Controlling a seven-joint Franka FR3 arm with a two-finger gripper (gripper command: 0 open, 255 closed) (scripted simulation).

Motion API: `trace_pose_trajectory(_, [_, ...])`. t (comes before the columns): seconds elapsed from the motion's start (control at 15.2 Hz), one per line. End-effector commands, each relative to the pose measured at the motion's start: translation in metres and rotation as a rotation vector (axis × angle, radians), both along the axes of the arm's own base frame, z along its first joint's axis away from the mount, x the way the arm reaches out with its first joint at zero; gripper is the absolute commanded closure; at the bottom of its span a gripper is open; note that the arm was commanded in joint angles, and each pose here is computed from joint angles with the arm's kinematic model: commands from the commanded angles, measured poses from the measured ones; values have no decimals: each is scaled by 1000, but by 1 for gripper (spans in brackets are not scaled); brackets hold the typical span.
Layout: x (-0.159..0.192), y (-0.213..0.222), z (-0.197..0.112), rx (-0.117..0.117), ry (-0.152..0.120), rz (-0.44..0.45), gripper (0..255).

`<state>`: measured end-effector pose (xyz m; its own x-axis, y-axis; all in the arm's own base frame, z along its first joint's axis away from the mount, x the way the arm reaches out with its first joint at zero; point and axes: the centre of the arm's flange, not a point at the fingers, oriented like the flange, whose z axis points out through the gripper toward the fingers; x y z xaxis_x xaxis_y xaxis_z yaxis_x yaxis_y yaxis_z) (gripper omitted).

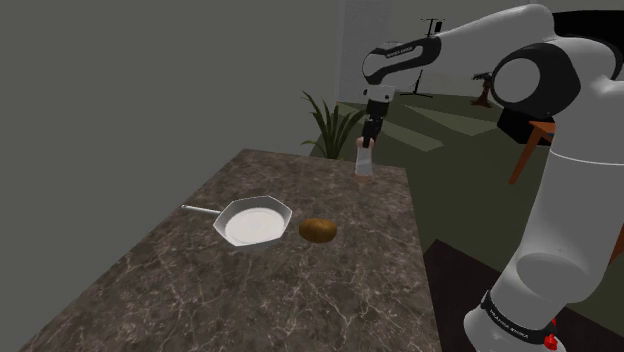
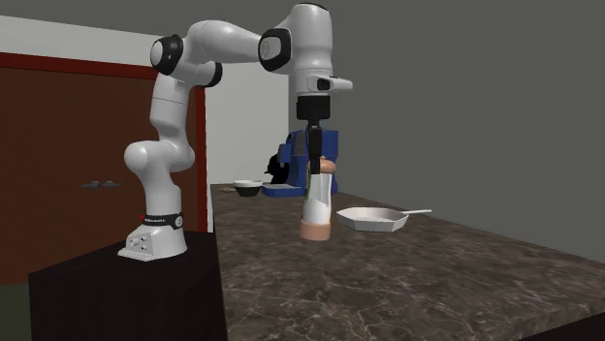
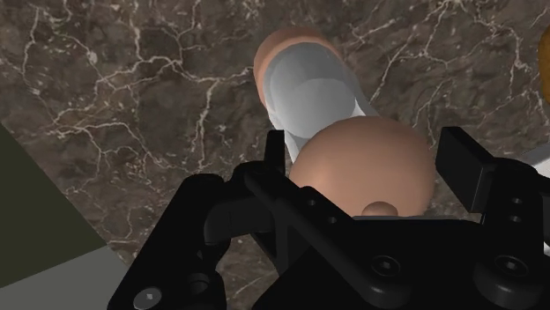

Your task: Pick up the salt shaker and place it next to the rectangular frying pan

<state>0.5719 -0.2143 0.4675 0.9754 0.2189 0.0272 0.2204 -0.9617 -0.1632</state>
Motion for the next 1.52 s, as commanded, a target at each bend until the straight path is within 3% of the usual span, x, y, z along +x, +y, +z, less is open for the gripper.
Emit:
trace_pose_trajectory(0.0, [-1, 0, 11, 0, 0, 0, 255])
trace_pose_trajectory(1.45, [-1, 0, 127, 0, 0, 0, 255])
